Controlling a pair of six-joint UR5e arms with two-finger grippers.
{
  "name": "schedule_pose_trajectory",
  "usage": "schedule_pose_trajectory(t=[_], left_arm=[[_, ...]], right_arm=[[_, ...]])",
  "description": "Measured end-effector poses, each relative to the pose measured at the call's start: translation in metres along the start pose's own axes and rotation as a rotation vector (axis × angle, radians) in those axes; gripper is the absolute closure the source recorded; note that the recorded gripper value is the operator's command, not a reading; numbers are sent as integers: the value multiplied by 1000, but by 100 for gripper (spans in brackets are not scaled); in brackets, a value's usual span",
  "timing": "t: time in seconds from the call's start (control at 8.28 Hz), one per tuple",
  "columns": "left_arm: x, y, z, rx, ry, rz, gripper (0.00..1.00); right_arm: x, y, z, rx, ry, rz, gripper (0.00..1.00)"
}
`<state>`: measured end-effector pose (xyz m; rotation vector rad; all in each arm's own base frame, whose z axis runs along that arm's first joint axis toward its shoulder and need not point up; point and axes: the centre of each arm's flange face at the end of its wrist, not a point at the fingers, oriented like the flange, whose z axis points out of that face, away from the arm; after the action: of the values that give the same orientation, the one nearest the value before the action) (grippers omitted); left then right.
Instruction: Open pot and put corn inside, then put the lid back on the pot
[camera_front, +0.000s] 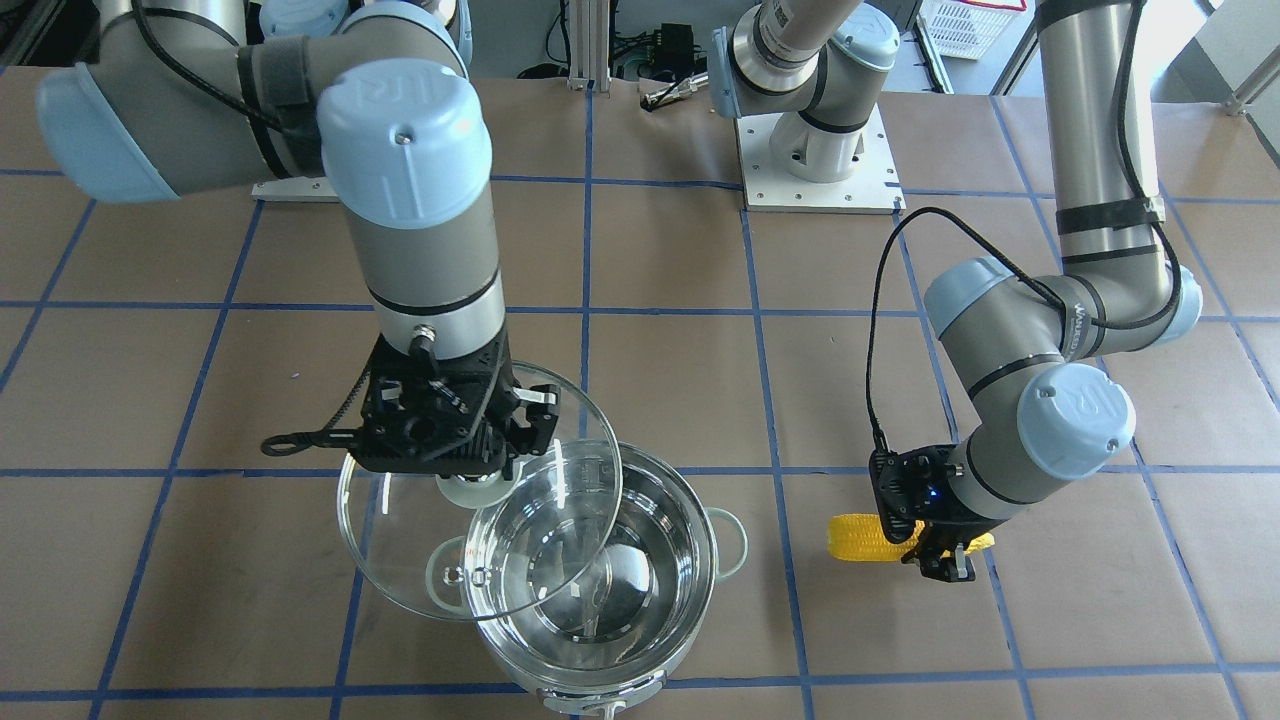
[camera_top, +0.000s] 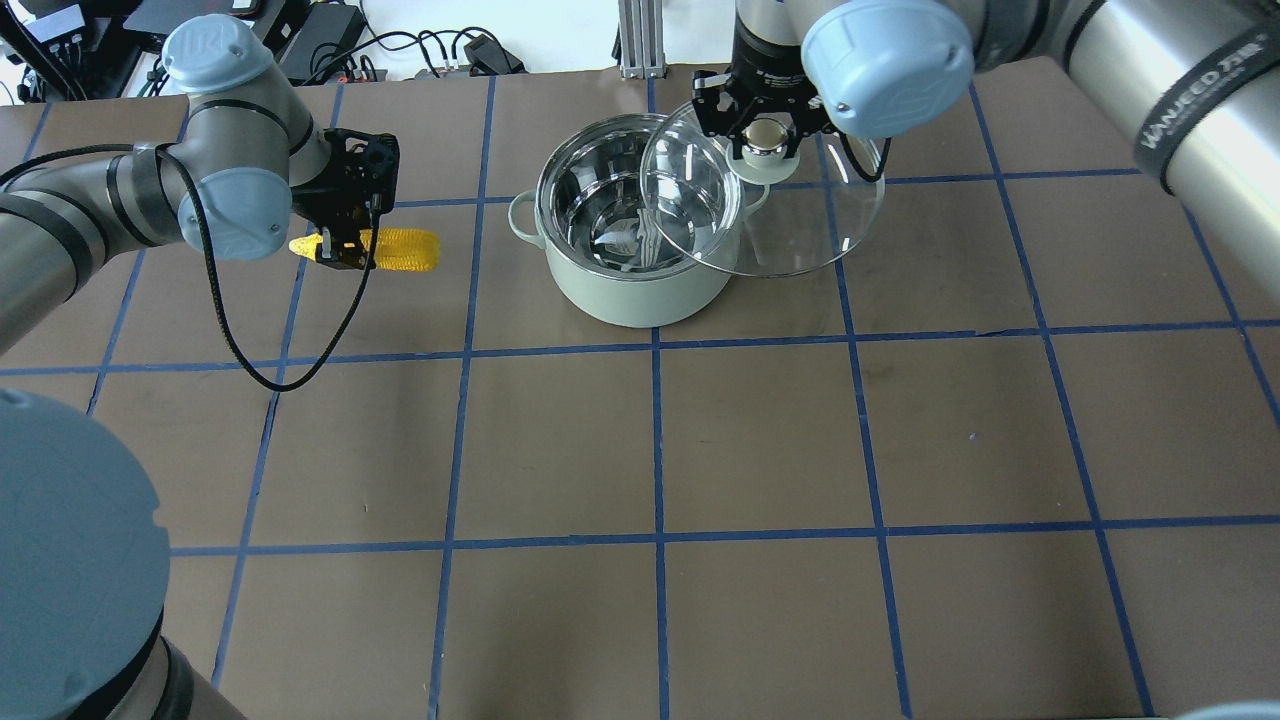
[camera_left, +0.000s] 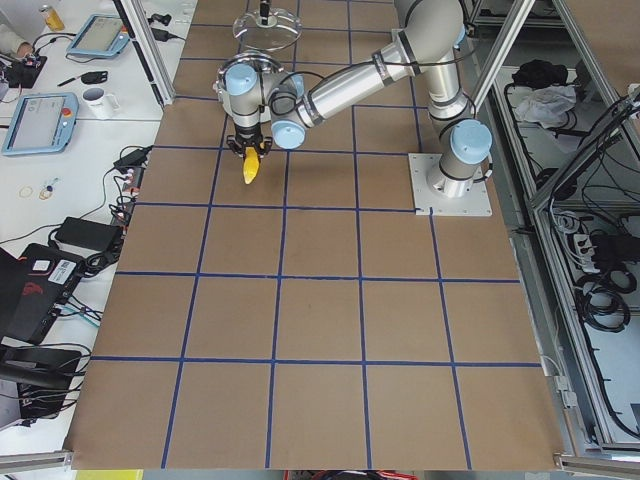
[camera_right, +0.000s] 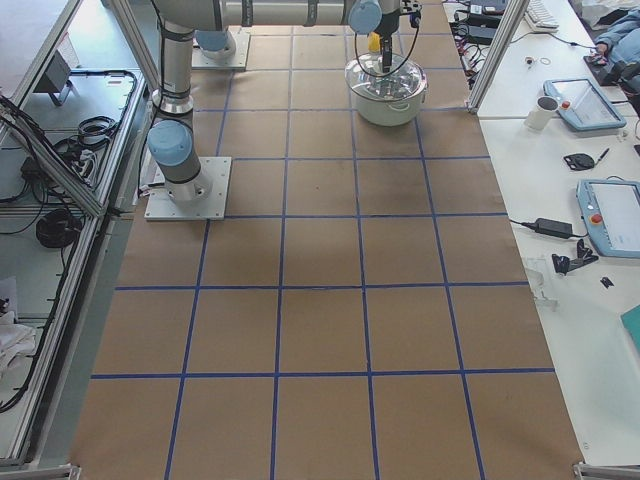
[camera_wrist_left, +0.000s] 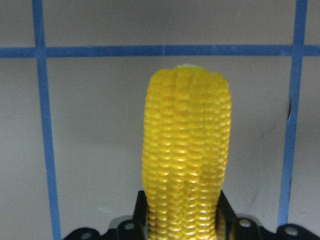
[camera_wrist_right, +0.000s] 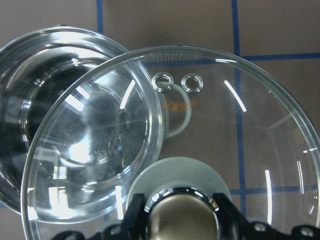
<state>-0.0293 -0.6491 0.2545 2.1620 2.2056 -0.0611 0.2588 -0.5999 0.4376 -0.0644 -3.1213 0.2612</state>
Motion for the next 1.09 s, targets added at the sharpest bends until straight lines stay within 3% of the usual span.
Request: schedule_pose_trajectory(t=[0.36, 0.72, 0.97, 1.09], left_arm=[[14, -44, -83, -11, -141, 62, 100], [24, -121, -126, 14, -329, 153, 100], [33, -170, -133, 73, -394, 94, 100], [37, -190, -134, 137, -402, 49, 100]], right_arm=[[58, 27, -32, -76, 23, 9, 77], [94, 42, -39, -128, 32, 11, 82], [98, 50, -45, -127, 27, -5, 82], [98, 52, -46, -127, 24, -15, 85]])
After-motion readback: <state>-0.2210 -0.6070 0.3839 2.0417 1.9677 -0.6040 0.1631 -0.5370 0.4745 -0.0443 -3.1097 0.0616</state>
